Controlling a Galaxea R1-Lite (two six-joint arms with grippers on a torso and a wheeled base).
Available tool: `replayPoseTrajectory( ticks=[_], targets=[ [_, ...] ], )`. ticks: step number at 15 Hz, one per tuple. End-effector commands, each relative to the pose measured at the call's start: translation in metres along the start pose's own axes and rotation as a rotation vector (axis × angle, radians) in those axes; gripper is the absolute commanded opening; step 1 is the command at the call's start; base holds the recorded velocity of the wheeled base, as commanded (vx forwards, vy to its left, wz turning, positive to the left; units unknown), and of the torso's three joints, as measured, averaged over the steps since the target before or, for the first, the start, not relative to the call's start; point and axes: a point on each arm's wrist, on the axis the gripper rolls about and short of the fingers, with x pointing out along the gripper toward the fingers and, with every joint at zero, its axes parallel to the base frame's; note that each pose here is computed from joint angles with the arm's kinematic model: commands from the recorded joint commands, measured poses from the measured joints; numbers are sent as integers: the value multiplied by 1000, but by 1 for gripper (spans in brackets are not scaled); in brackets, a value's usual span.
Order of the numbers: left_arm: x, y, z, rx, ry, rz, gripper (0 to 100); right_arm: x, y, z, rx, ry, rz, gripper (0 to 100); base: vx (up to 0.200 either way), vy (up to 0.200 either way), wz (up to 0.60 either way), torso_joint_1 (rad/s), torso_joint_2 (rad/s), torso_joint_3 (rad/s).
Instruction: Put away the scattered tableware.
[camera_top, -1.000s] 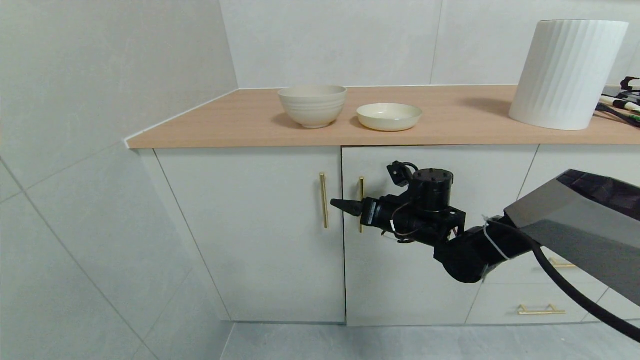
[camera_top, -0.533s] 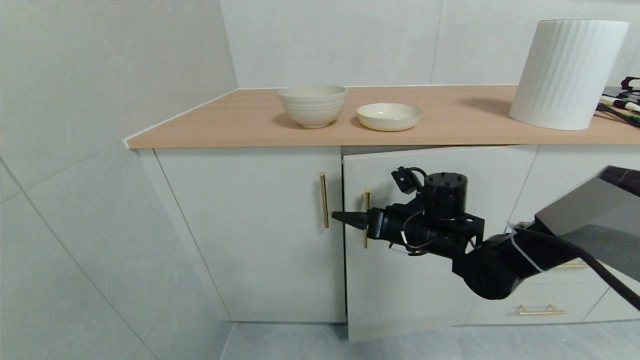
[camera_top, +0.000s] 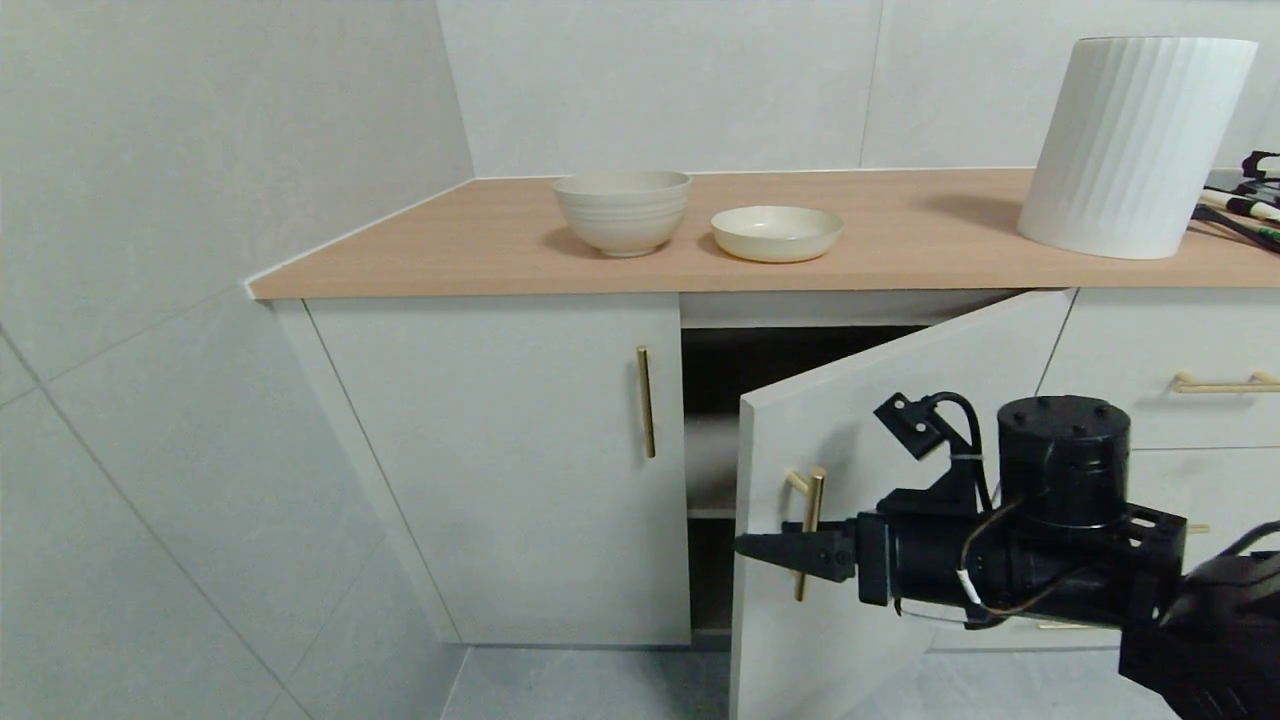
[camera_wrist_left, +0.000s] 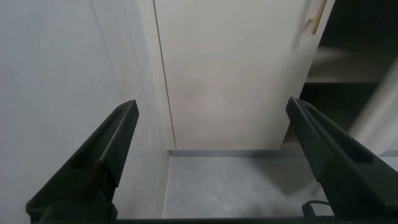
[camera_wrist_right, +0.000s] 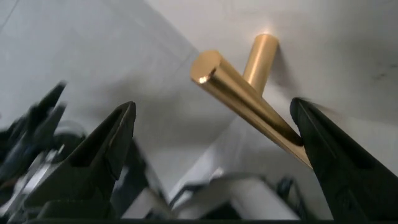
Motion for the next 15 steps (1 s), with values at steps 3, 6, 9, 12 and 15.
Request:
replayPoseTrajectory(
  ticks=[3, 6, 9, 12, 15],
  targets=[
    [0, 0, 0, 5, 0, 0, 100, -25, 17, -3, -20, -11, 49, 100, 0, 0, 0, 0, 0, 0],
    [0, 0, 0, 6, -1, -2, 100, -24, 15, -5, -14, -3, 45, 100, 0, 0, 0, 0, 0, 0],
    [-16, -1, 47, -8, -91, -40, 100, -24, 16, -6, -15, -2, 46, 100, 0, 0, 0, 0, 0, 0],
    [-8, -4, 114, -13, 26, -201, 100, -26, 17, -5, -19, -8, 49, 100, 0, 0, 0, 0, 0, 0],
    [66, -6, 164, -44, 237, -303, 100, -25, 20, -6, -24, -3, 59, 100, 0, 0, 0, 0, 0, 0]
  ],
)
